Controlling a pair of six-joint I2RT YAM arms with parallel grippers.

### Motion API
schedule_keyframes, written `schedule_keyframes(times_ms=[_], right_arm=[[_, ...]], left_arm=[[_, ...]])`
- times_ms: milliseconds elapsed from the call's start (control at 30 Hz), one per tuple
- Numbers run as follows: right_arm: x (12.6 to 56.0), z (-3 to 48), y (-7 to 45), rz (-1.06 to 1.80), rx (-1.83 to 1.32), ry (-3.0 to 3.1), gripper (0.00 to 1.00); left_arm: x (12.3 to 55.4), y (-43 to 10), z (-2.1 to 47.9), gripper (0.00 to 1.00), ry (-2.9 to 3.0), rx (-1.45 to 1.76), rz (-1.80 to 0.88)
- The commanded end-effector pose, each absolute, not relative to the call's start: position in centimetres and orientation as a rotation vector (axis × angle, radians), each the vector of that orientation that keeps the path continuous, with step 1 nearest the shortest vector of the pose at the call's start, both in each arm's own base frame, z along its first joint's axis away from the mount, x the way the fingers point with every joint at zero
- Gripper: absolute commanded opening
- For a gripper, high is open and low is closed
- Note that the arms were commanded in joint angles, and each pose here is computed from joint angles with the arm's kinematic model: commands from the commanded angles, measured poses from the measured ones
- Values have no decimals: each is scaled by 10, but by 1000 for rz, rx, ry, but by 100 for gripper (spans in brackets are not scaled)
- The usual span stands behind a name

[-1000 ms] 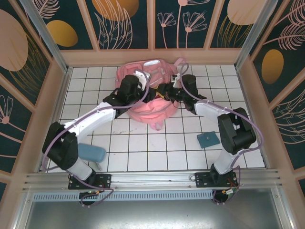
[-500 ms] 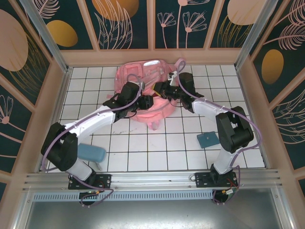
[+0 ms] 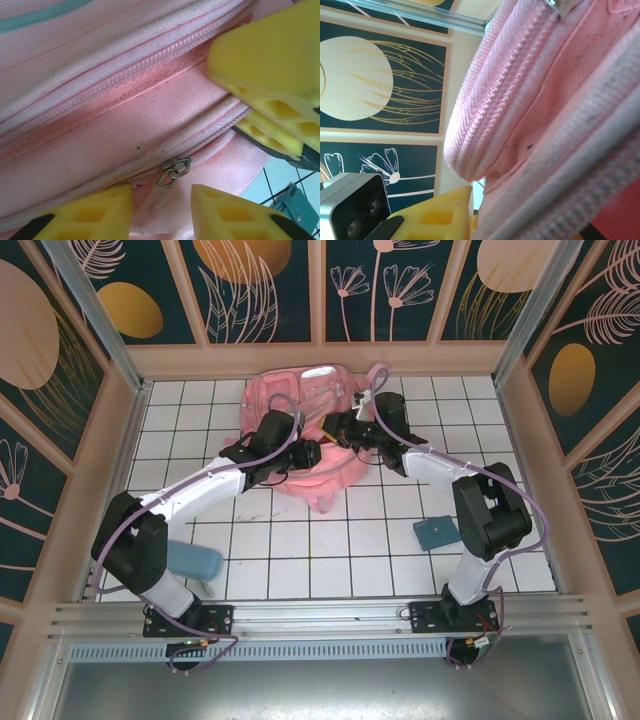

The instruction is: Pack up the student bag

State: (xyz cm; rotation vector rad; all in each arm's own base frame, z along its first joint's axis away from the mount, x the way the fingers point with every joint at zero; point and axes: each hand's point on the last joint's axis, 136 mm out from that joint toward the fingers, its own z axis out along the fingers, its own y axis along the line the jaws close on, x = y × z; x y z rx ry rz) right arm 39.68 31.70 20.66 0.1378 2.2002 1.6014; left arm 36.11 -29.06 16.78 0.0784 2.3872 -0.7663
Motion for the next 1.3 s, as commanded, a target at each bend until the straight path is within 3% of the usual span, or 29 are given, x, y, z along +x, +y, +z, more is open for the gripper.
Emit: schedule_keyframes(times_ms=[0,433,900,1267], right_arm=[[400,254,332,1649,-5,2053,19],[402,249,329,1603,16,2072,15],[407,247,323,1563,72,2057,7],[405,254,310,1496,113,2033,2]], left_arm=[[355,-296,166,28,2398,112,-809],[365,-286,169,0,2368,88,-720],[346,-257,154,0,2402,49,-629],[355,-177,114,0,2445,-192,-381]])
